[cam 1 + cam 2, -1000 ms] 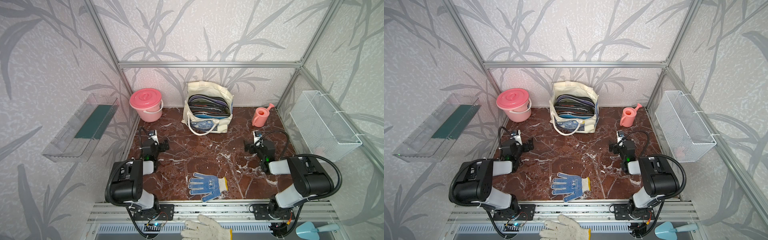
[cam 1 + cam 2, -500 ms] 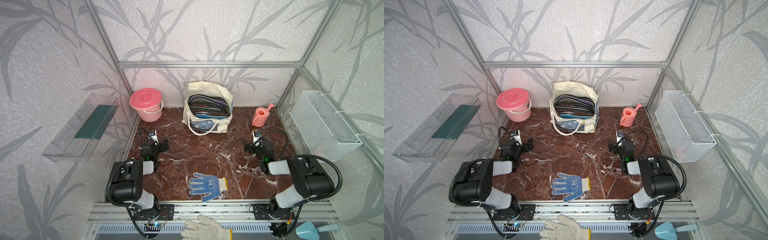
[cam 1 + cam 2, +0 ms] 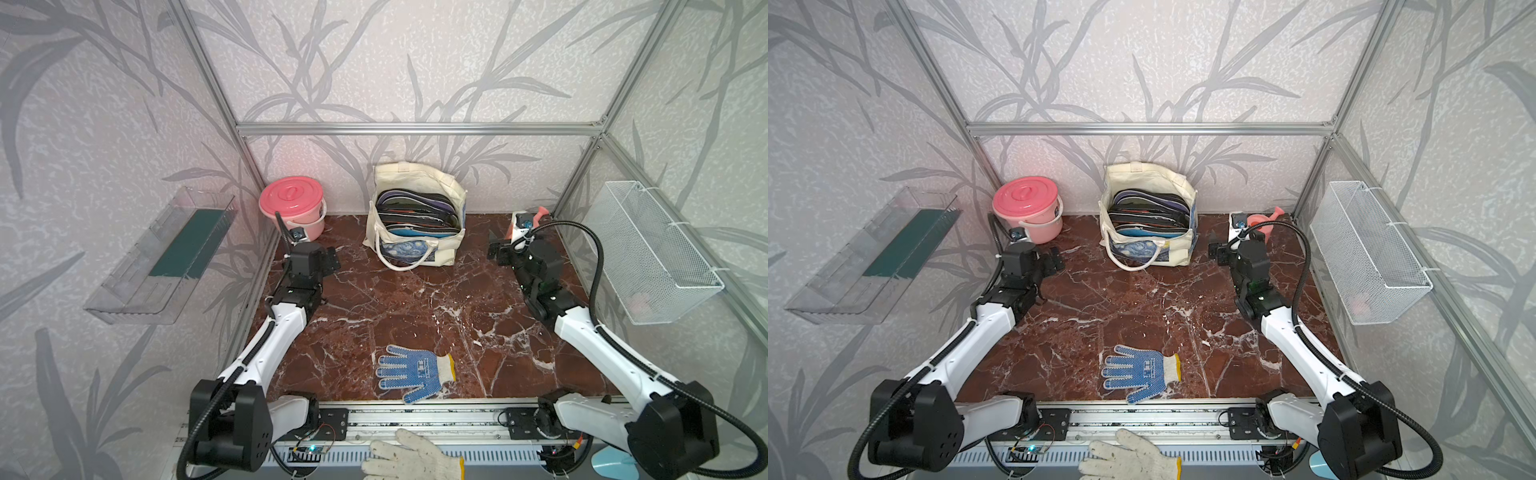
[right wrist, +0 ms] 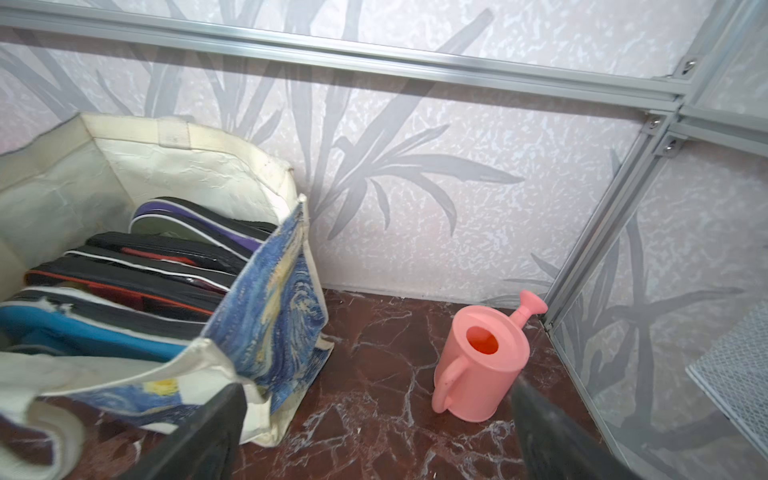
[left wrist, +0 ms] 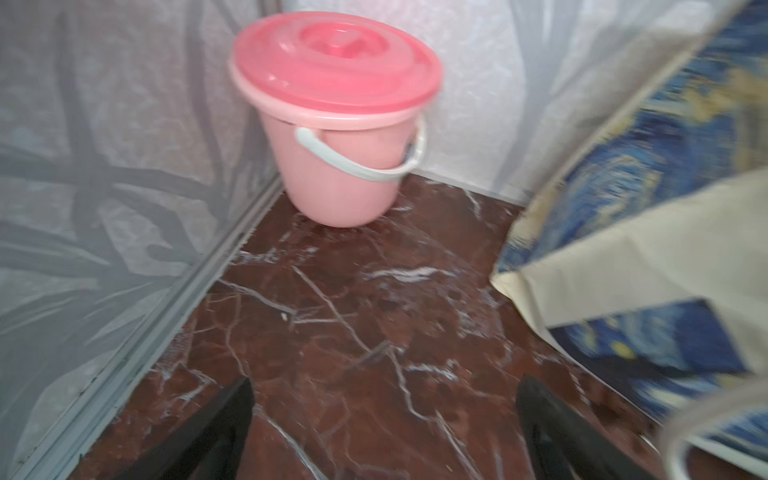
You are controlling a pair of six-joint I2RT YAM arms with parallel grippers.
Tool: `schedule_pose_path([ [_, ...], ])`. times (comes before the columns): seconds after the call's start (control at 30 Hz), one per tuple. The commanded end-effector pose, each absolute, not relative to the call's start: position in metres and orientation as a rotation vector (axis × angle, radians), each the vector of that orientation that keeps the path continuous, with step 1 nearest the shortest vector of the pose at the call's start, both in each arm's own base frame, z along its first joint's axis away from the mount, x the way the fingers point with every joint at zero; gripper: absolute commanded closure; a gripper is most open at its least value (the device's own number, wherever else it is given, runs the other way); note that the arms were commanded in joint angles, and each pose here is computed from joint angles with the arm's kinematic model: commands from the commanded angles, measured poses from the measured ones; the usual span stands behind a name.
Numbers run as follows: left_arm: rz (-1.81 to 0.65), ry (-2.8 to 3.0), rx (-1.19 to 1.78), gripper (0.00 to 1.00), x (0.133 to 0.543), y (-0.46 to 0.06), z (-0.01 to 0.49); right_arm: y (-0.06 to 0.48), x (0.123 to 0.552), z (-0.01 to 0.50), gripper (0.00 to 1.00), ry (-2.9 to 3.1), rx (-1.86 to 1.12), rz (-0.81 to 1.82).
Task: Remove the ping pong set from the canvas bag
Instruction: Adjust the canvas bag at the center of the board.
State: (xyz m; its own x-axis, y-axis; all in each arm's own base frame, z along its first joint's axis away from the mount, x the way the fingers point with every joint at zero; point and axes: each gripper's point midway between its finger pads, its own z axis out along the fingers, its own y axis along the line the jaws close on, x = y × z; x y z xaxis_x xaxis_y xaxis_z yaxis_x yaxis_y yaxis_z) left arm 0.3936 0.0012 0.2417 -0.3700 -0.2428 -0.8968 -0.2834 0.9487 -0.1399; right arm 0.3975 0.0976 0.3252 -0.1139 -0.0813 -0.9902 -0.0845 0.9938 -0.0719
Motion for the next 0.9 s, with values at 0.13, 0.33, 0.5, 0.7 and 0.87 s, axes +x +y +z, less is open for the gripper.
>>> schedule_pose_path([
  [0.13,-0.117,2.124,-0.552,0.06,0.388,-0.003,0.281,0.144,0.392,0.347,0.01,1.99,-0.168,0.278],
  [0.33,-0.128,1.936,-0.437,0.01,0.38,-0.008,0.317,0.164,0.403,0.343,0.01,2.025,-0.223,0.243],
  [0.5,-0.056,2.004,-0.499,0.01,0.384,-0.009,0.309,0.18,0.429,0.309,0.01,2.229,-0.251,0.22],
  [0.7,-0.091,1.963,-0.333,0.01,0.386,-0.028,0.306,0.189,0.454,0.291,0.01,2.322,-0.234,0.221],
  [0.87,-0.142,2.006,-0.261,0.01,0.391,-0.042,0.303,0.182,0.476,0.277,0.01,2.385,-0.167,0.251],
])
